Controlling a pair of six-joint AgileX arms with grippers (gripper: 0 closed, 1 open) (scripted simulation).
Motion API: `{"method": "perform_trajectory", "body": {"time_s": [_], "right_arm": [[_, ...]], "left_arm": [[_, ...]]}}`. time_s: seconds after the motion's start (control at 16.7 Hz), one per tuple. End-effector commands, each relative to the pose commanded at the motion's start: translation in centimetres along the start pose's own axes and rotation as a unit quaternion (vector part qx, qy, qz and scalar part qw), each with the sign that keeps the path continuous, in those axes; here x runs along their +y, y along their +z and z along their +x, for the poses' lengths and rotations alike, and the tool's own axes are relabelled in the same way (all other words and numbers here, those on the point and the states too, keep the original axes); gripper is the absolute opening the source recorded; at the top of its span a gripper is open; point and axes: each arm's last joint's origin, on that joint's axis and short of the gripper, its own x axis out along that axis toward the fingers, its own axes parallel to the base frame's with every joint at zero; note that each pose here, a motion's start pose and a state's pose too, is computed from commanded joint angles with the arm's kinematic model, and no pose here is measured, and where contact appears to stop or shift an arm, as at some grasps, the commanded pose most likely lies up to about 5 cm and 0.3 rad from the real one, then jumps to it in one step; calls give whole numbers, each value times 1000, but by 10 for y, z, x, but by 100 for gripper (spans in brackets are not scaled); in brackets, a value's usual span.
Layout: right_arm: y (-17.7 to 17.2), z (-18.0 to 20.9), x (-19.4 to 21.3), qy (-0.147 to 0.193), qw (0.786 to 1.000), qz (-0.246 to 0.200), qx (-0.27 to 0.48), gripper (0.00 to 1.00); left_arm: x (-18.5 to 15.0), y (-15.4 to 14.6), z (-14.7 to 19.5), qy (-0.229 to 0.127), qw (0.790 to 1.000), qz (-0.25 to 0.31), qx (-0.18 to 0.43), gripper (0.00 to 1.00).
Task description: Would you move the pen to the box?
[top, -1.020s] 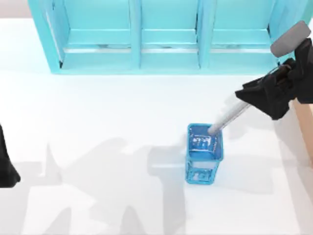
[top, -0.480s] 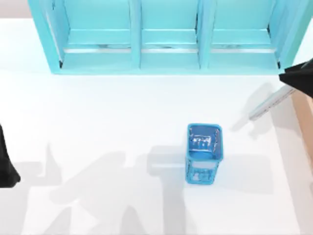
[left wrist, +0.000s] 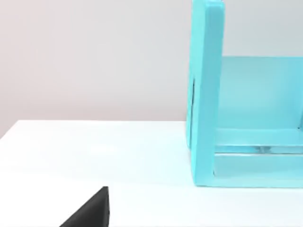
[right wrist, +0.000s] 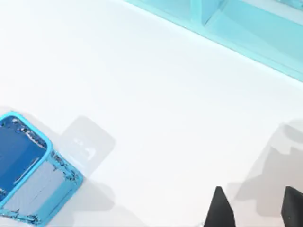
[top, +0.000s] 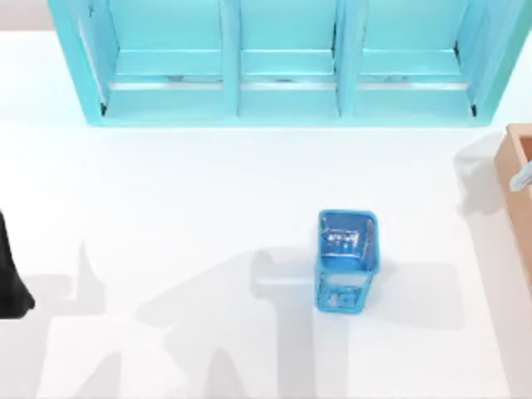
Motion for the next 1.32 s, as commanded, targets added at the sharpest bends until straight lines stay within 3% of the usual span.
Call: {"method": "perform_trajectory", "body": {"time_s": [0.24,0.42,0.78,1.32], "right_arm": [[-7,-49,-19,-113,989,58,72,0],[-10,-72,-24,-163,978,77,101,0],[-13,-67,-26,-162,978,80,105,0],[-45,-21,-38,-167,978,78,103,0]], "left_arm": [[0,0,0,0,1000,0,0,100],[0,0,0,0,1000,0,0,100],[0,0,0,0,1000,0,0,100],[0,0,0,0,1000,0,0,100]]}}
